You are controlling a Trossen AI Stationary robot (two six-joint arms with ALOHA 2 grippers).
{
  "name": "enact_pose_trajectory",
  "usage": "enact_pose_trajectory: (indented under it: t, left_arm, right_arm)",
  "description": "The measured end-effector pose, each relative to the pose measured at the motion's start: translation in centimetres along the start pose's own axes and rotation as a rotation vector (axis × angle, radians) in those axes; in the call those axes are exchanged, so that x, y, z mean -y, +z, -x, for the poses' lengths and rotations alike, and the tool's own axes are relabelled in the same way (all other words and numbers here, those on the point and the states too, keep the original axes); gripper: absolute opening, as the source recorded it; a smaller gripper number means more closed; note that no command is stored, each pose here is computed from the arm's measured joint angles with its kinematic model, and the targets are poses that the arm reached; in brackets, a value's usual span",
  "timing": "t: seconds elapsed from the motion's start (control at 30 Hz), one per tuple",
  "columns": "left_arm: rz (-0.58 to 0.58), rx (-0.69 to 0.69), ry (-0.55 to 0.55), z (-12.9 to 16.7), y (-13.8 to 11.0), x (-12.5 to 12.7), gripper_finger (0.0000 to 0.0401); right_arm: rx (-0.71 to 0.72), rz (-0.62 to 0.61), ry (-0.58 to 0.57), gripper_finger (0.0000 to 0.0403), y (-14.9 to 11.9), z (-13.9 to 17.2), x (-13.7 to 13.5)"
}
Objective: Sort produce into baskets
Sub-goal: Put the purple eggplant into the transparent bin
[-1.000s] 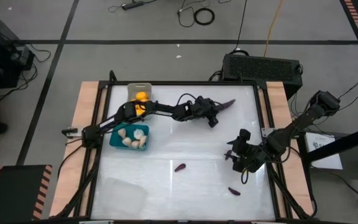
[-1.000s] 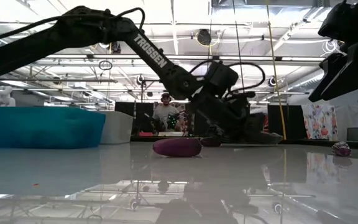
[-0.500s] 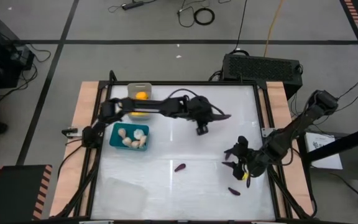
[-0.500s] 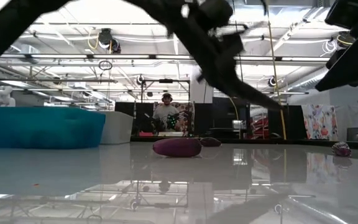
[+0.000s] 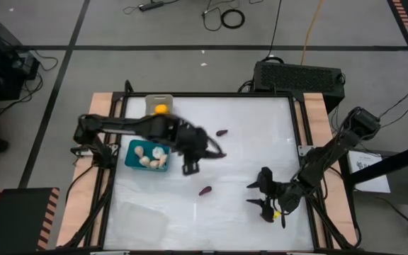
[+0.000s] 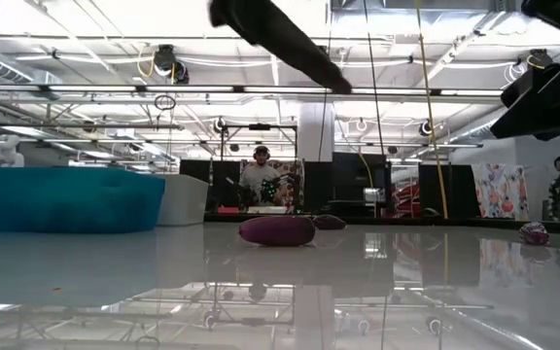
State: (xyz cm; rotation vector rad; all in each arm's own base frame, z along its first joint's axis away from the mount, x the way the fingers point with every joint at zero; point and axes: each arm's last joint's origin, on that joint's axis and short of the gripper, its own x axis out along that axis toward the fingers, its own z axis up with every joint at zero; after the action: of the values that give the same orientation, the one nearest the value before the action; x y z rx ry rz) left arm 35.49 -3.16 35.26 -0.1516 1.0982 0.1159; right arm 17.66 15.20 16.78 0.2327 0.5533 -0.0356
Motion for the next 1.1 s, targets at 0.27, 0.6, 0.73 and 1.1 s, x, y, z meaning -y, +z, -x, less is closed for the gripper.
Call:
enact_pose_trajectory:
  t: [0.27, 0.6, 0.73, 1.1]
  left_arm:
    - [0.037, -0.152, -0.033, 1.8, -4.4, 6.7, 0.0155]
    - [0.056, -0.137, -0.079, 5.5, -11.1, 15.0, 0.0155]
    - [0.119, -0.120, -0.026, 7.3, -14.5, 17.0, 0.0155]
    - [0.202, -0.091, 0.034, 9.6, -21.6, 19.8, 0.0155]
  right_arm:
    - [0.017, 0.122, 0.130, 0.0248, -0.1, -0.9, -1.2]
    - [0.037, 0.247, 0.137, 0.0248, 0.1, -1.0, -1.3]
    - [0.044, 0.249, 0.119, 0.0248, 0.4, -1.3, -0.9]
    - [0.090, 0.148, 0.043, 0.0248, 2.0, -2.5, 0.8]
